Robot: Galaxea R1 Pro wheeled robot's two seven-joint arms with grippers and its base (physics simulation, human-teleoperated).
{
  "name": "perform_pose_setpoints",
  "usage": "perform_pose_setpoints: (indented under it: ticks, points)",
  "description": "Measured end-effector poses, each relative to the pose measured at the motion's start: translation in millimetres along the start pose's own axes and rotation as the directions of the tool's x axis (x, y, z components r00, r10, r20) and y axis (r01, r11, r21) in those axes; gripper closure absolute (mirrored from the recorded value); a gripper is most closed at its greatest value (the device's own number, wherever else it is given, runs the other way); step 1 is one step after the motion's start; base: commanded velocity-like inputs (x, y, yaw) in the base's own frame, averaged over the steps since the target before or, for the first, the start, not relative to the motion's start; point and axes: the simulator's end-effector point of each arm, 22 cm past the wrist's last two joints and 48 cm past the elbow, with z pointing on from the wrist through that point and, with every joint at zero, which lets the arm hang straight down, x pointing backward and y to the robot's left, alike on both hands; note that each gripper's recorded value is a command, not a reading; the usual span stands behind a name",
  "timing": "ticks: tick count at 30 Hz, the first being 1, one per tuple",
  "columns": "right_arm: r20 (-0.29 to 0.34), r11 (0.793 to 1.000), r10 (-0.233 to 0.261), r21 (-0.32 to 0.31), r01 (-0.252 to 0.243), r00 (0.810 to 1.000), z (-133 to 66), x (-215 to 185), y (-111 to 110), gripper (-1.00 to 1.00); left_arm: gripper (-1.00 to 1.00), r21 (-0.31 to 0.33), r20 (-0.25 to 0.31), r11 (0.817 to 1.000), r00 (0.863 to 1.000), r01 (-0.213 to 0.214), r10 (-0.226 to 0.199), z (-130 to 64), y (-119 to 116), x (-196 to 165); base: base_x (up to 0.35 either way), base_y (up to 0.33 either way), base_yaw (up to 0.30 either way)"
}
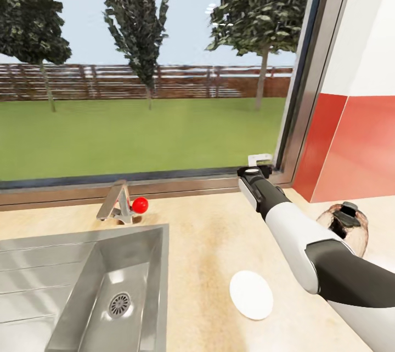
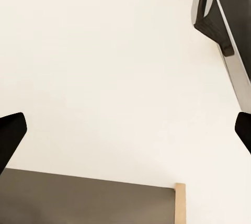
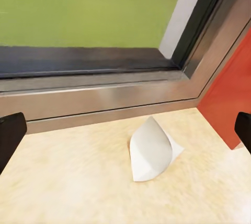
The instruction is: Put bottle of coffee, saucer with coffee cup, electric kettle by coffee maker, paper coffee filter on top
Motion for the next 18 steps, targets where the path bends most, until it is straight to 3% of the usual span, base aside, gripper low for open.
perform_pose_setpoints:
  ticks: [7,18]
  points:
    - [0.011,1.000,0.005,0.000,-0.005,1.000,-0.1,-2.4,-0.1,-1.00,-1.00,0.001,-0.001,1.000,1.000,0.000,0.000,0.0,-0.3,0.4,0.140,-0.158,0.000]
    - [0.029,1.000,0.014,0.000,-0.014,0.999,1.9,-0.5,0.8,-1.00,-1.00,0.000,-0.001,1.000,1.000,0.000,0.000,0.0,-0.3,0.3,0.013,-0.016,0.000]
